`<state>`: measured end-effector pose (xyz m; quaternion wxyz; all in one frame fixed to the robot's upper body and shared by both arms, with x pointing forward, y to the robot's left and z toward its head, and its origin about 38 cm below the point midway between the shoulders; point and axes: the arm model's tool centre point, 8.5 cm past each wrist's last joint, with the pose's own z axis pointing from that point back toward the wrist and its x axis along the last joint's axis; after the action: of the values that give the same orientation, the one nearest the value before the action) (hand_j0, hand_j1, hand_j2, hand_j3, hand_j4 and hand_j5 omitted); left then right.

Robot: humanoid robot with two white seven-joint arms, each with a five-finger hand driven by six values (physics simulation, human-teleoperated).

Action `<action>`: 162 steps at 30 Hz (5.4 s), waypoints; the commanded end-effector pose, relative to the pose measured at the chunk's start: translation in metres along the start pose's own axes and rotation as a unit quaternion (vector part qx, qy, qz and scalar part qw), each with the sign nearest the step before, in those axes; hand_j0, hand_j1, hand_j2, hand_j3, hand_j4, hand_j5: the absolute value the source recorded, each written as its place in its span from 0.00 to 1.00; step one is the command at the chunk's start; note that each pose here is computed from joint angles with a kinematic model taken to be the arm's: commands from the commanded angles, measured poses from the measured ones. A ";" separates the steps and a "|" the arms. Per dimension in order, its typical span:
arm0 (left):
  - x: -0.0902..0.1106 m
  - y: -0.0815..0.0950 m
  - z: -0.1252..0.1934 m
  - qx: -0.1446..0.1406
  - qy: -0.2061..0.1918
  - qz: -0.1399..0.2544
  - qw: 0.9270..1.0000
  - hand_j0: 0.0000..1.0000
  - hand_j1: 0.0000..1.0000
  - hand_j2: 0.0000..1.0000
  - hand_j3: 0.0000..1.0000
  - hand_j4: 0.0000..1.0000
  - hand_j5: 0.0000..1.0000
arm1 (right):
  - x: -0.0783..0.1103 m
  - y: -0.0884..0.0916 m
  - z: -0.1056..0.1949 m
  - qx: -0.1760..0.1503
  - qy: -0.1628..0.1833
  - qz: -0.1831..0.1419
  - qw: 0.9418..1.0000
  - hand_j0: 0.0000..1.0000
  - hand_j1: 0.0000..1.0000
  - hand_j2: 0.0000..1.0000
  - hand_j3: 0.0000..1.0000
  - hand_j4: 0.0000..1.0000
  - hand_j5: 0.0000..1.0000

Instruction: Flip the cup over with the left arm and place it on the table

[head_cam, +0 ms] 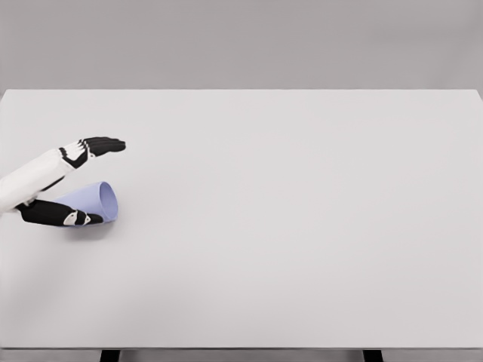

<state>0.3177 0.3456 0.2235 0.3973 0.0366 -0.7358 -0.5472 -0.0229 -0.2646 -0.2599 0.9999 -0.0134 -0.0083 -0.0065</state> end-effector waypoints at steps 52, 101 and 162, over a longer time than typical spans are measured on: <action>-0.069 -0.040 0.023 -0.018 0.341 0.168 0.925 1.00 1.00 1.00 1.00 1.00 1.00 | 0.000 0.000 0.000 0.000 0.000 0.000 1.000 1.00 1.00 1.00 1.00 1.00 1.00; -0.076 -0.053 0.008 -0.011 0.381 0.188 0.905 0.83 0.83 0.83 0.83 0.83 0.83 | 0.000 0.000 0.000 0.000 0.000 0.000 1.000 1.00 1.00 1.00 1.00 1.00 1.00; -0.044 -0.068 -0.070 0.195 0.178 0.334 0.905 0.88 0.88 0.88 0.88 0.88 0.88 | 0.001 0.000 0.000 0.000 -0.001 0.000 1.000 1.00 1.00 1.00 1.00 1.00 1.00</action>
<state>0.3658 0.2862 0.1488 0.6662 -0.0373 -0.7136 -0.2134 -0.0229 -0.2646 -0.2599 0.9999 -0.0134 -0.0083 -0.0065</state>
